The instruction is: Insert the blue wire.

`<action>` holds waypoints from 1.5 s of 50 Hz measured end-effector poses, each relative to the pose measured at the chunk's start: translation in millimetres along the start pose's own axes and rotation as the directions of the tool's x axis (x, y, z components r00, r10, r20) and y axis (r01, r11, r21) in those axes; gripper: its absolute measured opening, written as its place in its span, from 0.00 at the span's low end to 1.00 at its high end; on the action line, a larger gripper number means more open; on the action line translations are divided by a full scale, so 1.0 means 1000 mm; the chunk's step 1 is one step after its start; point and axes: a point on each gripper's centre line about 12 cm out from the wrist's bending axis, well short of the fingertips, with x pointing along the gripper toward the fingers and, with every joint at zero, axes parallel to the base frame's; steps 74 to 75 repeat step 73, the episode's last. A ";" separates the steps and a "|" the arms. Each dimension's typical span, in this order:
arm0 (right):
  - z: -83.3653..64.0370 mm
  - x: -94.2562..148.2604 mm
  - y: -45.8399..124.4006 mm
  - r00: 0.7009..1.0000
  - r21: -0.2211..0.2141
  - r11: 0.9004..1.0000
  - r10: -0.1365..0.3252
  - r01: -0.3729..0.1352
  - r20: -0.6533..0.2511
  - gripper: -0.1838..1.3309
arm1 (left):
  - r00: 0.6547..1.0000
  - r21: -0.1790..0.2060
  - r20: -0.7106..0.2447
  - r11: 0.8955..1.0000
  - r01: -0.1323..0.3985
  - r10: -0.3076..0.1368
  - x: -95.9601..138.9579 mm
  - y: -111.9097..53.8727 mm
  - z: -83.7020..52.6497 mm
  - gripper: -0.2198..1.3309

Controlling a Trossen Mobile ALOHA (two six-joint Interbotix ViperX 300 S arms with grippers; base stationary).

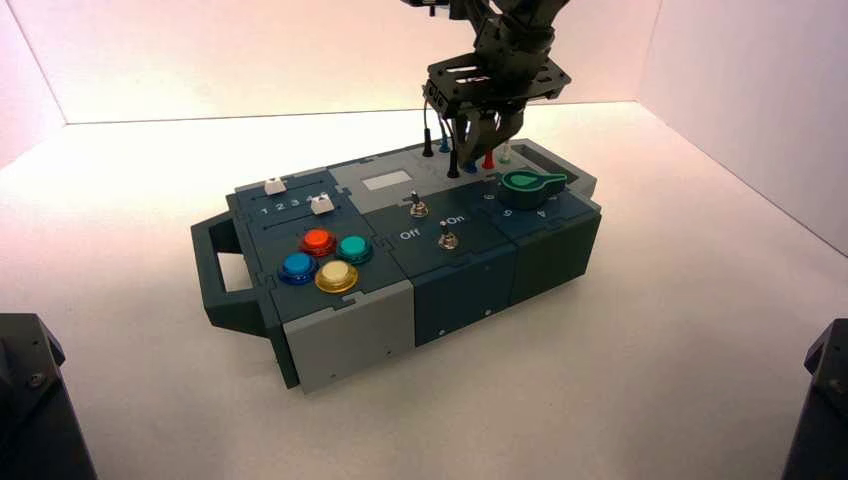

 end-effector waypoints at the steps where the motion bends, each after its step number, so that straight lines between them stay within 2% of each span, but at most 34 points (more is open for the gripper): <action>1: 0.001 0.000 0.000 1.000 0.000 1.000 0.000 0.000 0.003 0.13 | 1.000 0.000 -0.002 1.000 0.000 0.000 0.000 0.000 0.000 0.04; 10: 0.000 -0.001 0.000 1.000 -0.003 1.000 -0.001 0.001 0.003 0.13 | 1.000 0.000 0.000 1.000 0.000 0.000 0.000 0.000 0.000 0.04; 14: 0.001 -0.003 0.000 1.000 -0.009 1.000 -0.003 0.003 0.006 0.20 | 1.000 0.000 0.003 1.000 0.000 0.000 -0.001 0.000 0.000 0.04; 15: 0.001 -0.003 0.000 1.000 -0.009 1.000 -0.003 0.003 0.006 0.24 | 1.000 0.000 0.005 1.000 0.000 0.000 -0.001 0.000 0.000 0.04; 16: 0.001 -0.005 0.001 1.000 -0.014 1.000 -0.003 0.003 0.007 0.34 | 1.000 0.000 0.006 1.000 0.001 -0.001 -0.001 0.000 0.001 0.04; 19: 0.001 -0.007 0.000 1.000 -0.014 1.000 -0.005 0.005 0.004 0.51 | 1.000 0.001 0.009 1.000 0.001 -0.001 -0.002 0.000 0.001 0.04; 30: 0.000 -0.012 -0.007 0.999 0.011 1.000 -0.010 0.011 -0.038 0.68 | 1.000 0.001 0.014 1.000 0.001 -0.001 -0.003 0.000 0.001 0.04; 40: 0.000 -0.017 -0.010 0.997 0.010 1.000 -0.016 0.017 -0.081 0.68 | 1.000 0.001 0.018 1.000 0.002 -0.002 -0.004 0.000 0.002 0.04; 49: -0.002 -0.034 -0.014 0.990 -0.001 1.000 -0.028 0.028 -0.136 0.67 | 1.000 0.002 0.024 1.000 0.002 -0.002 -0.005 -0.001 0.002 0.04; 56: 0.000 -0.049 -0.020 0.988 -0.005 0.999 -0.047 0.046 -0.145 0.67 | 0.999 0.004 0.034 1.000 0.002 -0.002 -0.007 -0.001 0.002 0.04; 75: 0.003 -0.053 -0.023 0.987 -0.001 0.999 -0.051 0.051 -0.155 0.67 | 0.999 0.011 0.036 1.000 -0.003 0.003 -0.006 0.000 -0.001 0.04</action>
